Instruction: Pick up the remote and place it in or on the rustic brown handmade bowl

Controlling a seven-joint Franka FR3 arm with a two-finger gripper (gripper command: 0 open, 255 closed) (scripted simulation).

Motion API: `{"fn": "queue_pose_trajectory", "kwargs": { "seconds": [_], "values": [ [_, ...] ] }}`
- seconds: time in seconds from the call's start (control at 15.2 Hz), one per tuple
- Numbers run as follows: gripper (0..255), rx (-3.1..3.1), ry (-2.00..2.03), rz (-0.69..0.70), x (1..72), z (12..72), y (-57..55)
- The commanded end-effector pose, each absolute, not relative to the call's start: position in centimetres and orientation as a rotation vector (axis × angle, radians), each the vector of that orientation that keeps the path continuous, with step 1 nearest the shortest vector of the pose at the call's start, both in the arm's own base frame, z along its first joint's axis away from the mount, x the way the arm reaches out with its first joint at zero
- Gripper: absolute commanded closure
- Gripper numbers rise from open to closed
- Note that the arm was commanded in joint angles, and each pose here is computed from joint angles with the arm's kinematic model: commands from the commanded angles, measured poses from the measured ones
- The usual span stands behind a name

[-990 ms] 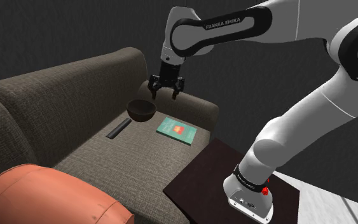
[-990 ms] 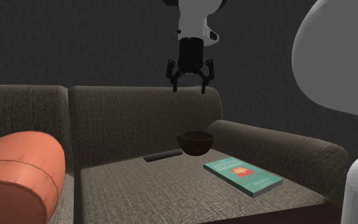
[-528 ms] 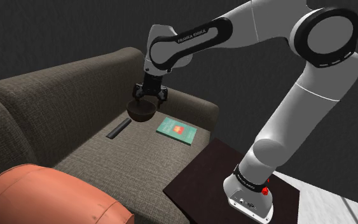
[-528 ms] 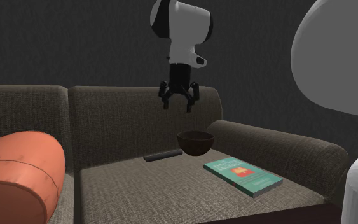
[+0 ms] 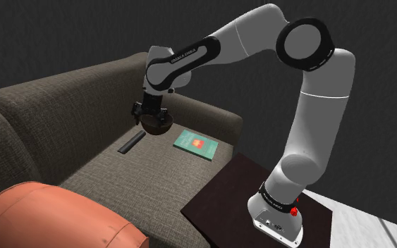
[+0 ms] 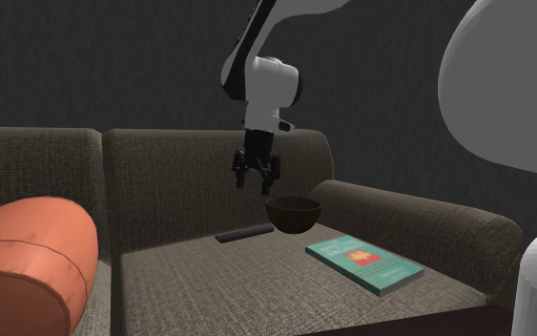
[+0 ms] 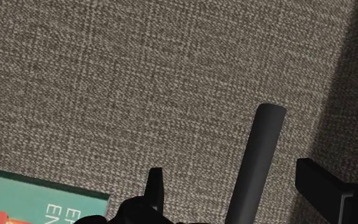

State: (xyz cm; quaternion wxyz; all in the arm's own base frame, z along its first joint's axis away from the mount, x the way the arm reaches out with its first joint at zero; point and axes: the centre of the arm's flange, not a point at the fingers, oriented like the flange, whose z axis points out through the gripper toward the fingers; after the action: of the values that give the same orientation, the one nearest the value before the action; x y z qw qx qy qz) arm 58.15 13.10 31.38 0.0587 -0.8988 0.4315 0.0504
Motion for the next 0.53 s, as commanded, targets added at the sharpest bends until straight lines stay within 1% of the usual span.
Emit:
{"fn": "queue_pose_trajectory", "kwargs": {
  "seconds": [0.0,0.46],
  "values": [
    [0,-2.676,1.382,0.169,59.8,29.4,13.0],
    [0,-2.504,1.616,0.219,65.9,22.4,13.0]
  ]
}}
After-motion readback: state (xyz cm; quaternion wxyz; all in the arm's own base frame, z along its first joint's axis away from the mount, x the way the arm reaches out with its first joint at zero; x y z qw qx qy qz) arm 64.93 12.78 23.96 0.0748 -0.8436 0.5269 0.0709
